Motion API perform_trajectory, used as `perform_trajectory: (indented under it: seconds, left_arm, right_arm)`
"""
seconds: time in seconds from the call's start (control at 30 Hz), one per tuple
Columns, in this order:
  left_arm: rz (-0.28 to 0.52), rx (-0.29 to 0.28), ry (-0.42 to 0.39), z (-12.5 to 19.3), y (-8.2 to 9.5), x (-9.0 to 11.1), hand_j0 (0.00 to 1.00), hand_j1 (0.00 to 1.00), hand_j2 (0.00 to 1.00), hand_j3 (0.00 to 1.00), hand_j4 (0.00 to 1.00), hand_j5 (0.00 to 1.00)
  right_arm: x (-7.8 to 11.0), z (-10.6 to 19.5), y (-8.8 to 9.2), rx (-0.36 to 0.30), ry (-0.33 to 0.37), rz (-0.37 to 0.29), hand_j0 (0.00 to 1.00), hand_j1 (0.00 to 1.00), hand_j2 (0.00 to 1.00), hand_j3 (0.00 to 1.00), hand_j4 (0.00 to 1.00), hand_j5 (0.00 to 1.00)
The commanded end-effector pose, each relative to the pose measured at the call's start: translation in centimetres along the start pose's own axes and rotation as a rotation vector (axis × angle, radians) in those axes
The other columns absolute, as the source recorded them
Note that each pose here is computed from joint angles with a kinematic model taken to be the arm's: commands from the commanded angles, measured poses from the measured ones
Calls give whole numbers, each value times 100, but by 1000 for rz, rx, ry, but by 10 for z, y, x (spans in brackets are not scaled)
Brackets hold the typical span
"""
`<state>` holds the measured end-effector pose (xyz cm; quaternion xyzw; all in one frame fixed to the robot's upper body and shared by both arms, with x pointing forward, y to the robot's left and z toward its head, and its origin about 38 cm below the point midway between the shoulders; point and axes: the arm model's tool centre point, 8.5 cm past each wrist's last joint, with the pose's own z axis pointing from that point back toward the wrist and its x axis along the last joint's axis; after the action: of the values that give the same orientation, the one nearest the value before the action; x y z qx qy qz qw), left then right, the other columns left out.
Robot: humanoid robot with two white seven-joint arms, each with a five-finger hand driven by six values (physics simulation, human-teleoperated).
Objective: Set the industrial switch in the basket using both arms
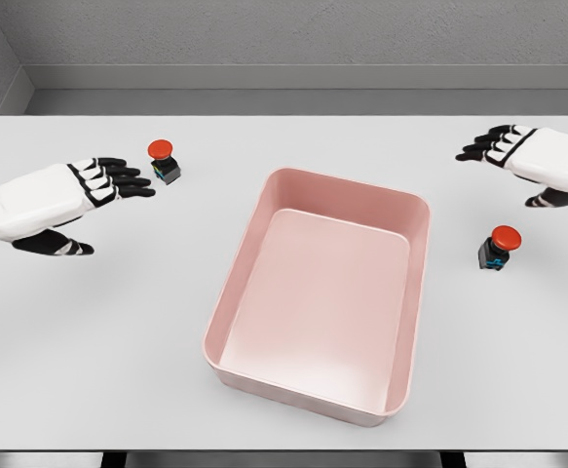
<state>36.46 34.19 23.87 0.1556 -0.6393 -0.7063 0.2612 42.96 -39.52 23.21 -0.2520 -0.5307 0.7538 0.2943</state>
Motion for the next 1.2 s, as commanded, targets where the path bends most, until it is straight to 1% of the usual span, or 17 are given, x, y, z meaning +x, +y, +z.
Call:
perform_trajectory:
  seconds: [0.0,0.07,0.13,0.17,0.23,0.33,0.37,0.4,0.43,0.57,0.6,0.67,0.7,0.73,0.83,0.93,1.17]
  left_arm:
    - [6,2,2,1,0,0,100,100,100,100,100,100]
    - [10,2,5,1,-1,-1,100,100,100,100,100,100]
    - [14,-4,12,1,0,-5,100,100,100,100,100,100]
    - [-15,7,11,-2,11,-8,100,100,100,100,100,100]
    - [-49,-30,6,-7,20,-12,100,100,100,100,100,100]
    - [-18,-57,71,-23,4,-45,100,100,100,100,100,100]
    - [-20,-139,61,-32,2,-46,100,100,100,100,100,100]
    - [-35,-264,40,-53,3,-43,100,100,100,100,100,100]
    - [-43,-285,32,-59,4,-42,100,100,100,100,100,100]
    - [-36,-280,57,-82,6,-54,100,100,100,100,100,100]
    - [-54,-254,66,-88,23,-55,100,100,100,100,100,100]
    - [-53,-228,79,-105,31,-53,100,100,100,100,100,100]
    - [-39,-220,109,-120,30,-52,100,100,100,100,100,100]
    - [-18,-221,173,-124,26,-62,100,100,100,100,100,100]
    - [-12,-213,159,-143,26,-58,100,100,100,100,100,100]
    - [-16,-274,246,-165,2,-70,100,100,100,100,100,100]
    - [-36,-309,285,-162,-5,-75,100,100,100,100,100,100]
  right_arm:
    - [-2,1,0,1,6,-2,100,100,100,100,100,100]
    - [-1,1,4,6,4,-6,100,100,100,100,100,100]
    - [-2,4,8,33,13,24,100,100,100,100,100,100]
    - [-3,6,9,42,18,29,100,100,100,100,100,100]
    - [-3,8,16,63,21,36,100,100,100,100,100,100]
    - [-9,18,20,90,45,49,100,100,100,100,100,100]
    - [-9,18,23,95,44,46,100,100,100,100,100,100]
    - [-8,19,25,99,44,44,100,100,100,100,100,100]
    - [-8,18,26,102,43,44,100,100,100,100,100,100]
    - [-4,19,38,131,35,40,100,100,100,100,100,100]
    - [-2,19,41,133,32,34,100,100,100,100,100,100]
    - [-3,23,43,144,34,35,100,100,100,100,100,100]
    - [-4,26,44,150,39,35,100,100,100,100,100,100]
    - [-2,28,44,155,37,36,100,100,100,100,100,100]
    - [0,29,47,161,31,34,100,100,100,100,100,100]
    - [10,26,46,152,1,35,100,100,100,100,100,100]
    - [13,36,40,159,-6,55,100,100,100,100,100,100]
